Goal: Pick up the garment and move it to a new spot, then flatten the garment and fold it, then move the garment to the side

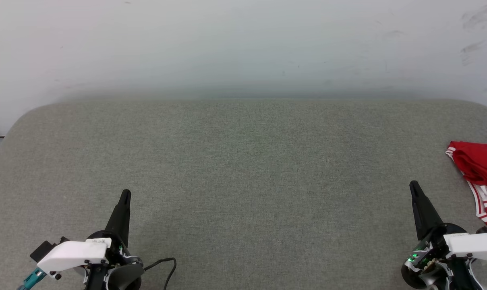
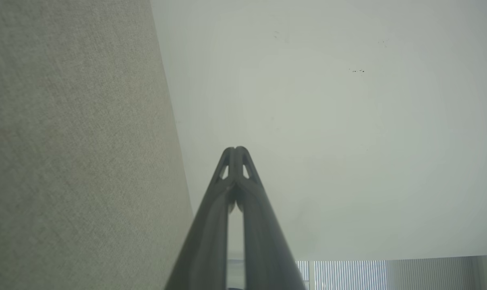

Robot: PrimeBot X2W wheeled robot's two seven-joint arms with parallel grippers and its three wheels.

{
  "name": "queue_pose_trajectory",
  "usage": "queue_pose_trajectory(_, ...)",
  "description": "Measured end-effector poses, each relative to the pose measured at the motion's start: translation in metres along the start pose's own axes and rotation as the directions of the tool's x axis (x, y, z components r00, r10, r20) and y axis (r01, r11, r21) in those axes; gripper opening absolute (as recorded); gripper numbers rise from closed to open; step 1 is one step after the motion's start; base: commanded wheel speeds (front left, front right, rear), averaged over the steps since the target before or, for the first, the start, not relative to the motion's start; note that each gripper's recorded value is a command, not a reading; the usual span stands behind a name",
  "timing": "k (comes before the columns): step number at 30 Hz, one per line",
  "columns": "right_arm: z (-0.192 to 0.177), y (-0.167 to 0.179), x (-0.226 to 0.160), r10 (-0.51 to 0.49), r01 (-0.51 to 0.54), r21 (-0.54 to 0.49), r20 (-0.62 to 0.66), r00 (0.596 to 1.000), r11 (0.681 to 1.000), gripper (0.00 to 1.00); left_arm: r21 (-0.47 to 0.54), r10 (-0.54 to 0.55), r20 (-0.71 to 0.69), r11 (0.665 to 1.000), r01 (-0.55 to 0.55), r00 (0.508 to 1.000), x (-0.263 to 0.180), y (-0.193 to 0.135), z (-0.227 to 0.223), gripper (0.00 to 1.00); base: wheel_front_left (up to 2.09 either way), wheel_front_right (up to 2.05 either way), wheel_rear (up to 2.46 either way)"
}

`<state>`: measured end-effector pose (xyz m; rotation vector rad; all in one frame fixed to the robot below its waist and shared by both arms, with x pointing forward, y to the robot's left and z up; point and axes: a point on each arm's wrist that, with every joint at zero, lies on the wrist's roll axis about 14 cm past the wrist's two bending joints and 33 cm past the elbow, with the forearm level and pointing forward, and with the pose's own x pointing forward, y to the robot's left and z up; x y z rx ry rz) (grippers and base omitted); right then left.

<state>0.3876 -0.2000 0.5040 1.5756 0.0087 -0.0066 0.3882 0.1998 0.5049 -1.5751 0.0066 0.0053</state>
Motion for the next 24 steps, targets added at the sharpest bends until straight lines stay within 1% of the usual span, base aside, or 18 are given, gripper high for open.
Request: queue_pose_trajectory(24, 0.0001, 0.0, 0.0, 0.0, 0.0, 0.0, 0.0, 1.0, 1.0, 0.0, 0.0, 0.0, 0.0, 1.0, 0.0, 1.0, 0.0, 0.0, 0.0001, 0.0, 0.0, 0.0, 0.0)
